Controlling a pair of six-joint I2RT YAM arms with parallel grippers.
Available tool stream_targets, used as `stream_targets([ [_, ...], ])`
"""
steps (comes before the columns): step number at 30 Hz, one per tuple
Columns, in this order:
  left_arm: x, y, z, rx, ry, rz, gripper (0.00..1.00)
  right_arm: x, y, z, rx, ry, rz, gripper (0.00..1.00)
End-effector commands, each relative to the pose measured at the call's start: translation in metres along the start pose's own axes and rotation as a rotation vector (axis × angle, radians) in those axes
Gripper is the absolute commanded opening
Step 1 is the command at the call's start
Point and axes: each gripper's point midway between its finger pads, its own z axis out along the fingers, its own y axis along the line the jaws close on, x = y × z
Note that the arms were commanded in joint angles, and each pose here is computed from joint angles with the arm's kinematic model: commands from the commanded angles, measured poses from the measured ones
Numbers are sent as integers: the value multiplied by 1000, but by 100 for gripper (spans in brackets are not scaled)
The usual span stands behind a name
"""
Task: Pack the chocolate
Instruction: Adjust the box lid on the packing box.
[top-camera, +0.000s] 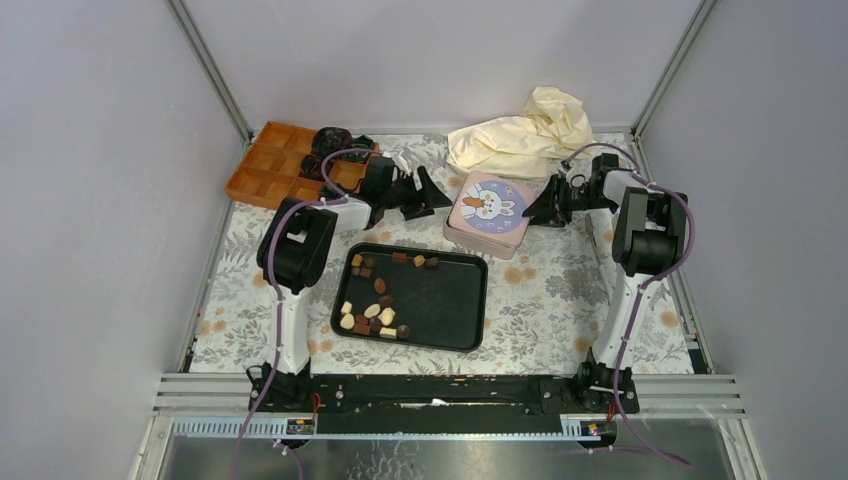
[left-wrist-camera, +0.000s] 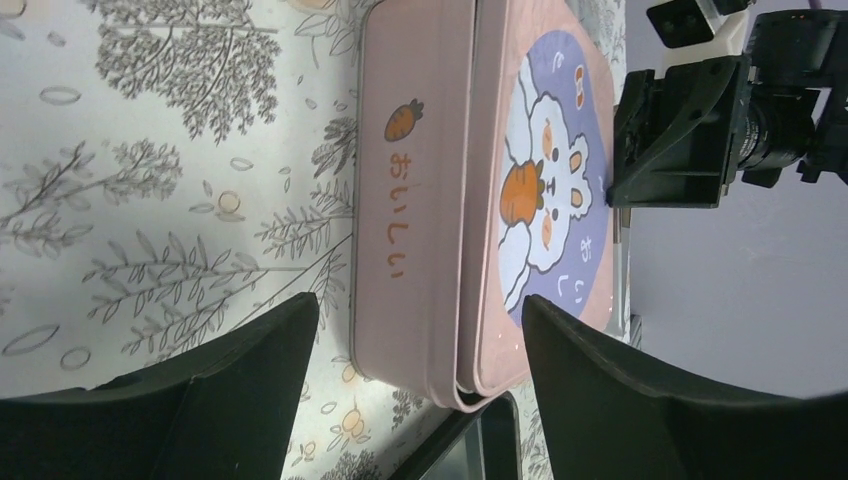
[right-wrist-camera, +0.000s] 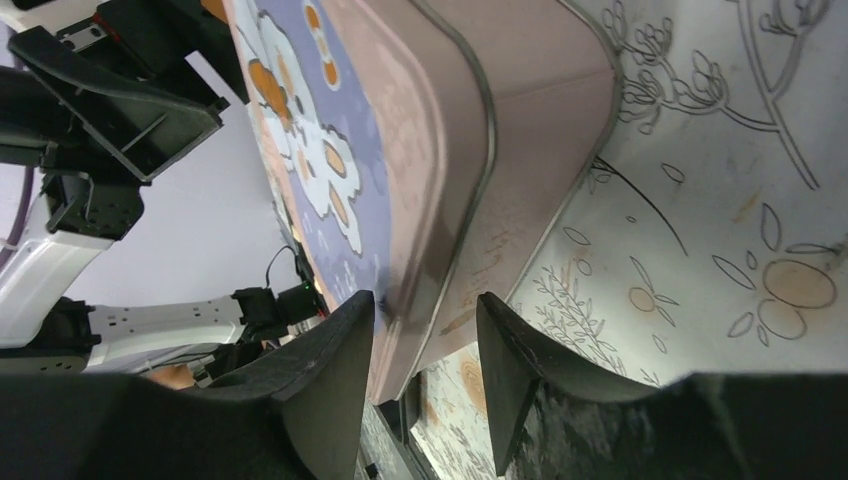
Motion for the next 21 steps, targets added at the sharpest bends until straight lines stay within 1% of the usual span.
stream_targets([
  [1,-3,-11,13,51,21,40,82,-8,20,-2,-104,-13,-13,48],
  [5,3,-7,23,44,49,32,79,-8,33,-7,-159,-21,-31,45],
  [10,4,-5,25,41,53,30,77,-7,54,-18,-216,-44,-41,42],
  [16,2,-10,27,60,53,33,76,-7,69,-26,-236,-63,-51,39],
  [21,2,-14,27,76,55,37,76,-4,73,-28,-239,-66,-50,39],
])
